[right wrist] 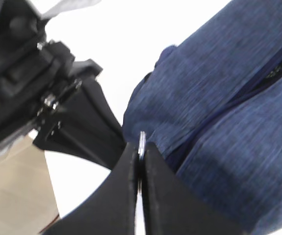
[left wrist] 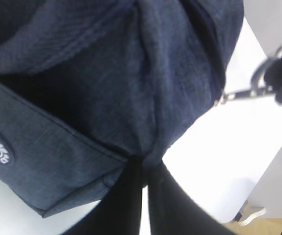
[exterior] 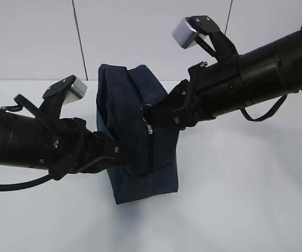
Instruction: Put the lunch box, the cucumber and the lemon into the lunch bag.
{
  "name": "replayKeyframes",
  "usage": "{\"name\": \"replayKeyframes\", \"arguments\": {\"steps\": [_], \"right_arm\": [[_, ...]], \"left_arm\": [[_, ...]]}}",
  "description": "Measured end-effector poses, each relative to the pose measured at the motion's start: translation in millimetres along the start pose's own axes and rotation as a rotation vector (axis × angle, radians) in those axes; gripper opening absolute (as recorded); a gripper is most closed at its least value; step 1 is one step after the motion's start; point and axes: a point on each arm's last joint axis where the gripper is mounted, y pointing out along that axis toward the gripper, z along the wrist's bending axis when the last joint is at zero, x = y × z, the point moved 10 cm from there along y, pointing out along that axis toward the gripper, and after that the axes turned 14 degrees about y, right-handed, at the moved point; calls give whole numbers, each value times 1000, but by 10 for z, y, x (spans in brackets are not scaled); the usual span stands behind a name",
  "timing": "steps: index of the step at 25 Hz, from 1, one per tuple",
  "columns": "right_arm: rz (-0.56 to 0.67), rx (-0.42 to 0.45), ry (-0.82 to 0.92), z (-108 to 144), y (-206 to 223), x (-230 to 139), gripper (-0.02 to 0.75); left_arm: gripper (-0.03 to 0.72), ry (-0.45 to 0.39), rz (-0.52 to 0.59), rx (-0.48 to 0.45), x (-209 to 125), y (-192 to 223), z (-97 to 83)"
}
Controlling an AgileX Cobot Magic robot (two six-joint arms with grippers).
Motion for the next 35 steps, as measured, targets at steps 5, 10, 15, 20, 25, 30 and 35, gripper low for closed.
{"name": "replayKeyframes", "arguments": {"steps": [5, 10, 15, 20, 25, 30, 35], "right_arm": [[-49, -21, 8, -41, -3, 93, 8], [-86, -62, 13, -119, -13, 167, 8], [-114, -70, 0, -132, -25, 279, 8], [-153, -96, -34, -155, -61, 439, 8], [-145, -88, -27, -219, 39, 460, 8], [-152, -81, -22, -301, 142, 562, 8], [-171, -80, -35, -405, 251, 733, 8]], "left_arm": [[-7, 6, 3, -2, -6, 0, -3], [-7, 17, 8, -12, -16, 0, -22], [-7, 22, 10, -38, -21, -2, -71], [-7, -8, 42, -58, -187, -8, -91], [-7, -48, 64, -62, -338, -37, -93], [-7, -50, 66, -71, -361, -56, -119], [-7, -17, 94, -109, -449, -15, -309]]}}
